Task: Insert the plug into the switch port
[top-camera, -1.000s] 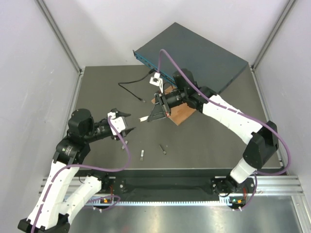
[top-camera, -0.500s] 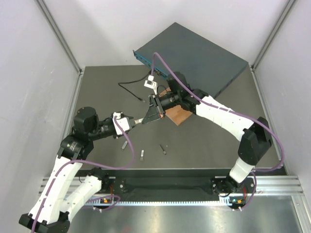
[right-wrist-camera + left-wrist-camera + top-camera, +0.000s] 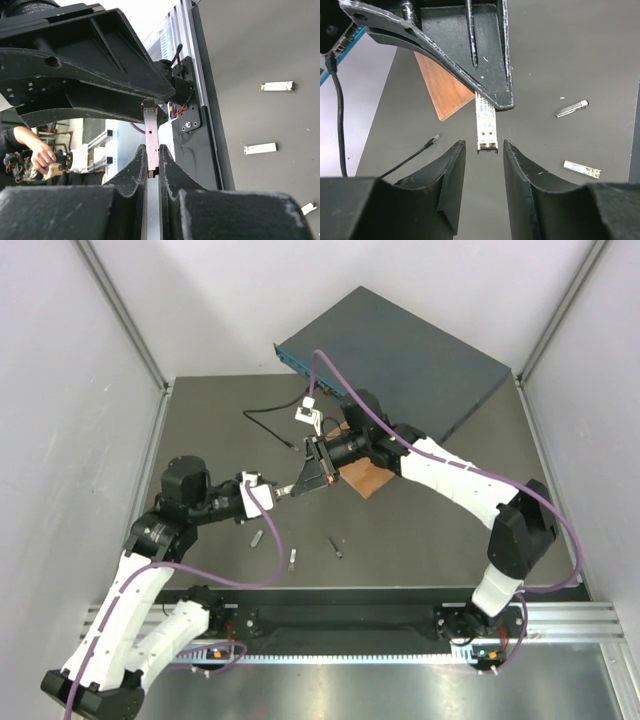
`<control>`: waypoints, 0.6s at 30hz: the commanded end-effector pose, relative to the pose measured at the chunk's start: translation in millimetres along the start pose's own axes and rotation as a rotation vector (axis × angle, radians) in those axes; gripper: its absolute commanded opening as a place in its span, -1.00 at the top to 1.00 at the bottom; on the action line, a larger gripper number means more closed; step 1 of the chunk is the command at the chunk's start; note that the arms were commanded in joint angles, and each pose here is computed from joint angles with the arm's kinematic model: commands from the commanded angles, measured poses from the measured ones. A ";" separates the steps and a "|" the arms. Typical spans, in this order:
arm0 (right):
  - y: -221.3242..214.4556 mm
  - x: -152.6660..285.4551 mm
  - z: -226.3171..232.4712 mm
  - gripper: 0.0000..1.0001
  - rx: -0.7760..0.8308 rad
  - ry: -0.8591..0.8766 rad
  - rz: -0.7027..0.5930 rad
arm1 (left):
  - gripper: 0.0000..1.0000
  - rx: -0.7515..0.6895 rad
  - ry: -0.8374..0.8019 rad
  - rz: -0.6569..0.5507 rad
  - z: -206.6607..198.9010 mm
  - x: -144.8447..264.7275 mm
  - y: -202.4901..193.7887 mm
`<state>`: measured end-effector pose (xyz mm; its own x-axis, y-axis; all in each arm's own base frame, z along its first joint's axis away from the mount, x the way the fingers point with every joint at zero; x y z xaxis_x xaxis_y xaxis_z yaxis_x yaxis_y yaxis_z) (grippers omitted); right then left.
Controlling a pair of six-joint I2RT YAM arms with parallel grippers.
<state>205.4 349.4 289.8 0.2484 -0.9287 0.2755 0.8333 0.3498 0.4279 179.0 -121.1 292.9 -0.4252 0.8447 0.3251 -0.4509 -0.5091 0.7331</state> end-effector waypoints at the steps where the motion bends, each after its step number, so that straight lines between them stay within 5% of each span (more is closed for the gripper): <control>1: 10.0 -5.1 13.1 1.00 0.064 0.043 -0.020 | 0.20 -0.027 -0.022 -0.011 -2.0 -1.6 0.2; 18: 9.6 -12.2 12.9 1.00 0.021 0.073 -0.002 | 0.42 -0.031 -0.023 0.015 -1.7 -6.5 -7.9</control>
<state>207.3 358.3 284.5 0.2584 -0.9291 0.2645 0.8492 0.3490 0.3964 184.4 -122.0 283.8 -0.4158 0.8346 0.3612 -0.4331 -0.5310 0.7284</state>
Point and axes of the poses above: each gripper's point midway between its finger pads, its own x axis back along the fingers, its own z axis along the line the jaws close on, y = z × x, the point moved 6 cm from there along x, back along the fingers, and after that the axes turned 9 degrees about -x, right-handed, at the moved point
